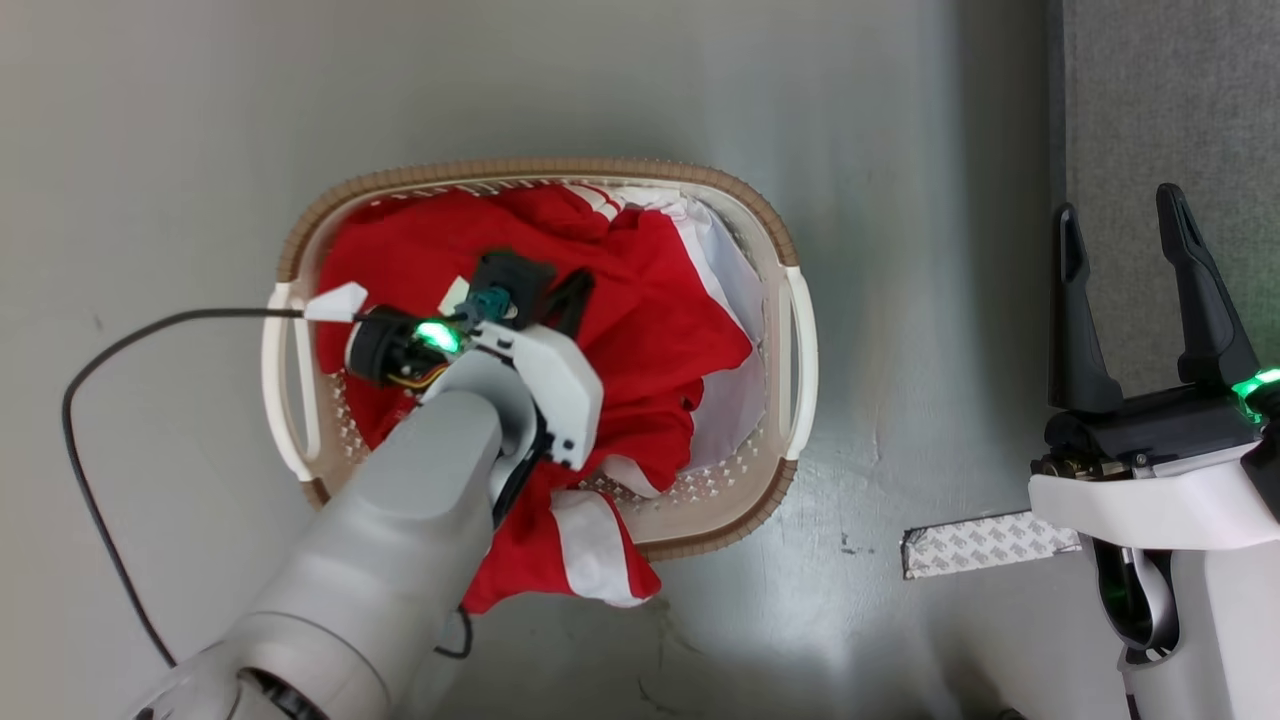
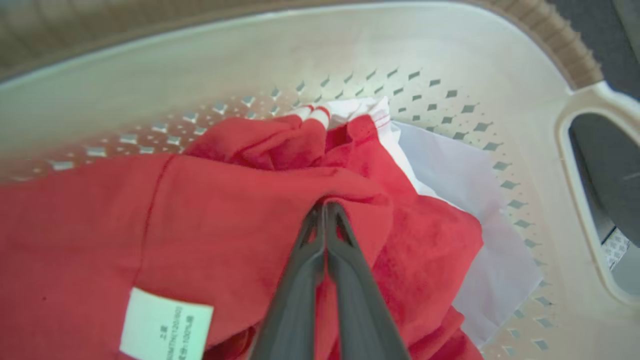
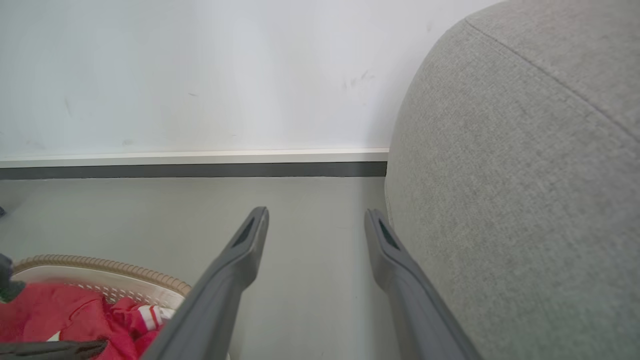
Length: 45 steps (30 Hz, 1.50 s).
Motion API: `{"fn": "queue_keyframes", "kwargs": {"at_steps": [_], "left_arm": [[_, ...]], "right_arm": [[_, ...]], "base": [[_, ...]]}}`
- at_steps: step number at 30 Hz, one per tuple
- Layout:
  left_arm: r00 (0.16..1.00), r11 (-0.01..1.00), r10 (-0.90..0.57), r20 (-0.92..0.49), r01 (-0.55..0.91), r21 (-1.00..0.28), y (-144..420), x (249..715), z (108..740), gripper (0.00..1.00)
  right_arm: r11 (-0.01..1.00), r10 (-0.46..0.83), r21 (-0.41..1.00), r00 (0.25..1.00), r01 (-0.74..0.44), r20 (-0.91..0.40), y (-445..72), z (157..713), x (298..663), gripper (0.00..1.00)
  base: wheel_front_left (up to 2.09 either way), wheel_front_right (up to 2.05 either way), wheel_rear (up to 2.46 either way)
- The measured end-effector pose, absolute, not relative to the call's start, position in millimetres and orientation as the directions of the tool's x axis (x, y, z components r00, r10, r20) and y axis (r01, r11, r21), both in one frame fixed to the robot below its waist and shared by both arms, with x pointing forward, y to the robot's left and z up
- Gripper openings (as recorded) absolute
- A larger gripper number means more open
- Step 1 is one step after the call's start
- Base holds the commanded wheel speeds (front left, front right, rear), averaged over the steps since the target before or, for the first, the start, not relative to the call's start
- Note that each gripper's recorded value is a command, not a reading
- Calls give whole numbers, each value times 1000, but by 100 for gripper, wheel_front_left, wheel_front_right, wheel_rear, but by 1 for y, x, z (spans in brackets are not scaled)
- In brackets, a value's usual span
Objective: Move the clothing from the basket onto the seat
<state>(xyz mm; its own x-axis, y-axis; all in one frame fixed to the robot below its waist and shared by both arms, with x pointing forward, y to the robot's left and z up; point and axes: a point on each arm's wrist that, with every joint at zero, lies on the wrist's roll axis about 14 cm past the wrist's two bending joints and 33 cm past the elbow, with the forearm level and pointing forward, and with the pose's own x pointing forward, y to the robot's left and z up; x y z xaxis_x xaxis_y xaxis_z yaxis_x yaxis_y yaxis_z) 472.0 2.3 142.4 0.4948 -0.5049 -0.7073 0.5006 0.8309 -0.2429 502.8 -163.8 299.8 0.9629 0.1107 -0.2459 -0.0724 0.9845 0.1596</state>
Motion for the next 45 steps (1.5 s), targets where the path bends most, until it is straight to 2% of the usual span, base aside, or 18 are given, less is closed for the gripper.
{"fn": "queue_keyframes", "kwargs": {"at_steps": [7, 11, 17, 24, 45], "left_arm": [[622, 832, -555, -553, 426, -356, -20, 508, 193, 0], [664, 812, -569, -486, 362, -458, -21, 506, 216, 0], [691, 790, -571, -444, 314, -527, -18, 490, 241, 0], [708, 738, -604, -366, 324, -591, -30, 472, 283, 0], [782, 680, -603, -157, 401, -613, -22, 430, 400, 0]], "right_arm": [[984, 113, 159, 969, -79, -221, -163, 312, 506, 100], [984, 114, 158, 973, -82, -199, -162, 324, 508, 100], [984, 112, 157, 979, -85, -171, -162, 344, 506, 100], [982, 120, 163, 983, -96, -140, -159, 368, 499, 100], [970, 139, 201, 990, -134, -12, -149, 452, 459, 100]], "base": [[0, 0, 0], [0, 0, 0], [0, 0, 0], [0, 0, 0], [0, 0, 0]]}}
